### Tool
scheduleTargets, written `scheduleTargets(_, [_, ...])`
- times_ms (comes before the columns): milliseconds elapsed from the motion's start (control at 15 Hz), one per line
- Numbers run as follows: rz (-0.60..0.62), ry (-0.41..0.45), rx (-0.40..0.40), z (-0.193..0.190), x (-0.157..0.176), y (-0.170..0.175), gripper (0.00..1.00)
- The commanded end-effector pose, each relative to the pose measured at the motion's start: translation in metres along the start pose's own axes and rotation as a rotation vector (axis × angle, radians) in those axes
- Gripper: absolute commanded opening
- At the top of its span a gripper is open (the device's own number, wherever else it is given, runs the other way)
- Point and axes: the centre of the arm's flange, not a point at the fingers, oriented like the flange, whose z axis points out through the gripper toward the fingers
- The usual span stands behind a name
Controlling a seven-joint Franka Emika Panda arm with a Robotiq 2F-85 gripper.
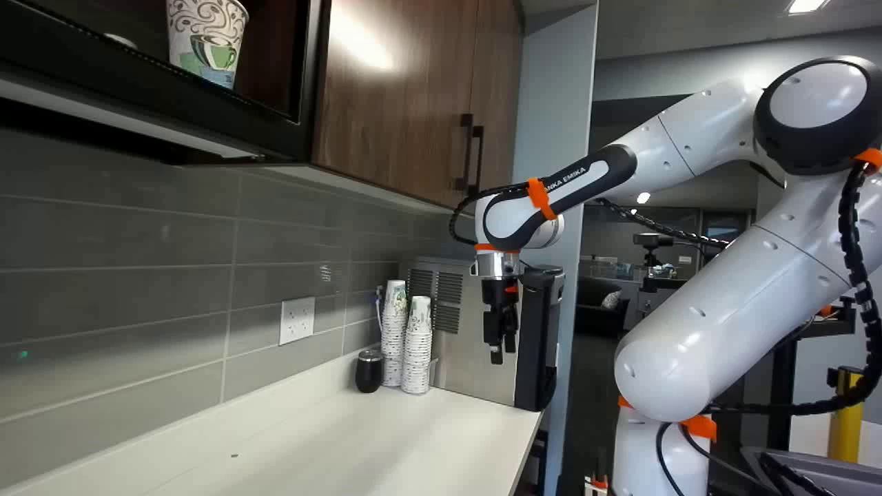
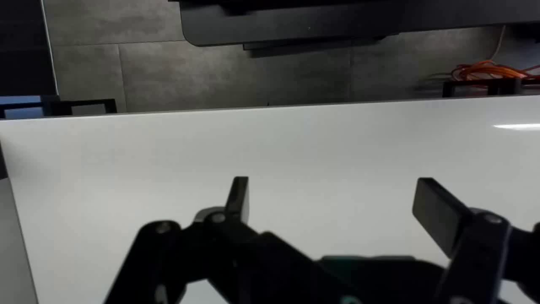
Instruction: Open the cupboard the close it
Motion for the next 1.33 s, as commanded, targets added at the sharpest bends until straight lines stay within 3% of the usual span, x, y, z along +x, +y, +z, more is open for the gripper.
scheduleTargets(0, [0.000, 0.000, 0.000, 0.000, 0.000, 0.000, 1.00])
scheduleTargets(467, [0.000, 0.000, 0.000, 0.000, 0.000, 0.000, 1.00])
scheduleTargets(600, [0.071, 0.114, -0.065, -0.021, -0.008, -0.008, 1.00])
scheduleTargets(1267, [0.288, 0.558, -0.163, -0.185, -0.067, -0.016, 1.00])
